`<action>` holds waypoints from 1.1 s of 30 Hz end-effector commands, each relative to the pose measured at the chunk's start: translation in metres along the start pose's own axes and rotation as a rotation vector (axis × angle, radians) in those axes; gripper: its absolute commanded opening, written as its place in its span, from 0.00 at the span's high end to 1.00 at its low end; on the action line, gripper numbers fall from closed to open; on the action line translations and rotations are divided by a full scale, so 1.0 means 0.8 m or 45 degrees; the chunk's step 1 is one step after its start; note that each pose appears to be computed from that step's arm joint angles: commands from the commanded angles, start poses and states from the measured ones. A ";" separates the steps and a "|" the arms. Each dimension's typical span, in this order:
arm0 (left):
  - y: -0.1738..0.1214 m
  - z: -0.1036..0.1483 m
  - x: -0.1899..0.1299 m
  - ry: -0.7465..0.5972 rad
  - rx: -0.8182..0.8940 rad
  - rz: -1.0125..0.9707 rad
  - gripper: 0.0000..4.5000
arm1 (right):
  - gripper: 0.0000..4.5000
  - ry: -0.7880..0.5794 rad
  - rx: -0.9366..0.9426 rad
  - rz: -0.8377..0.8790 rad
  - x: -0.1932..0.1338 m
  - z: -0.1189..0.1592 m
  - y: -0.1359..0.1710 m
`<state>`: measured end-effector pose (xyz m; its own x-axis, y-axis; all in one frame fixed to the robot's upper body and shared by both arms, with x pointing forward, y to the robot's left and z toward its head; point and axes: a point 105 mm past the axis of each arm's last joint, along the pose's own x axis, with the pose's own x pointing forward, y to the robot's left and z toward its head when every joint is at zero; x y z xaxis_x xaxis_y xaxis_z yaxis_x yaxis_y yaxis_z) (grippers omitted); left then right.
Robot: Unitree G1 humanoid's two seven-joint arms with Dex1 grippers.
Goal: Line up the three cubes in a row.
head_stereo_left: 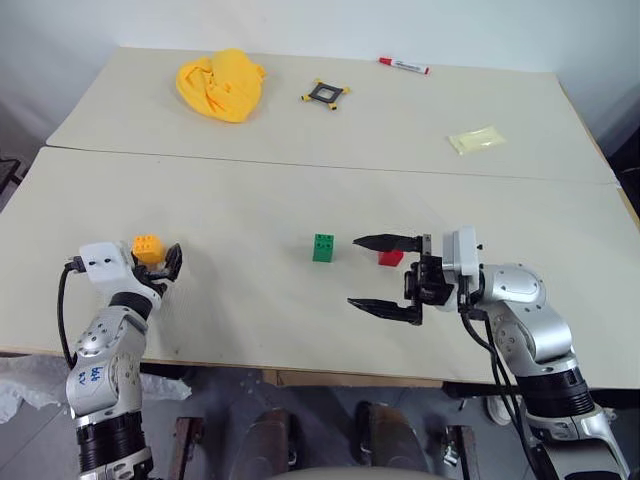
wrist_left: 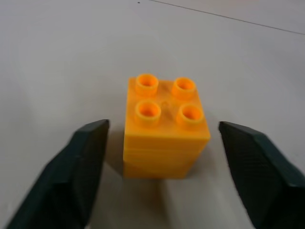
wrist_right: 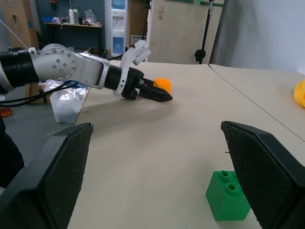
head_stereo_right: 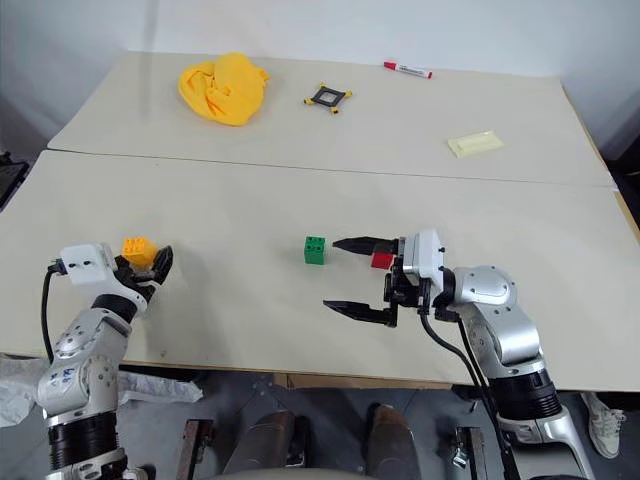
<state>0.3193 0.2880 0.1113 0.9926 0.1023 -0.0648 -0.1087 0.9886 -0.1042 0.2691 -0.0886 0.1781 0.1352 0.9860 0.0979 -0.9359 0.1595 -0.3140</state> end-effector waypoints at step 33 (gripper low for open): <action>-0.153 0.019 0.061 0.232 0.918 -1.751 0.59 | 0.00 0.164 -0.097 -0.379 -0.074 0.005 0.005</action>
<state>0.3797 0.1707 0.1320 0.2709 -0.8613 -0.4299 0.9438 0.1498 0.2946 0.2610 -0.1471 0.1645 0.4530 0.8893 0.0626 -0.8357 0.4481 -0.3175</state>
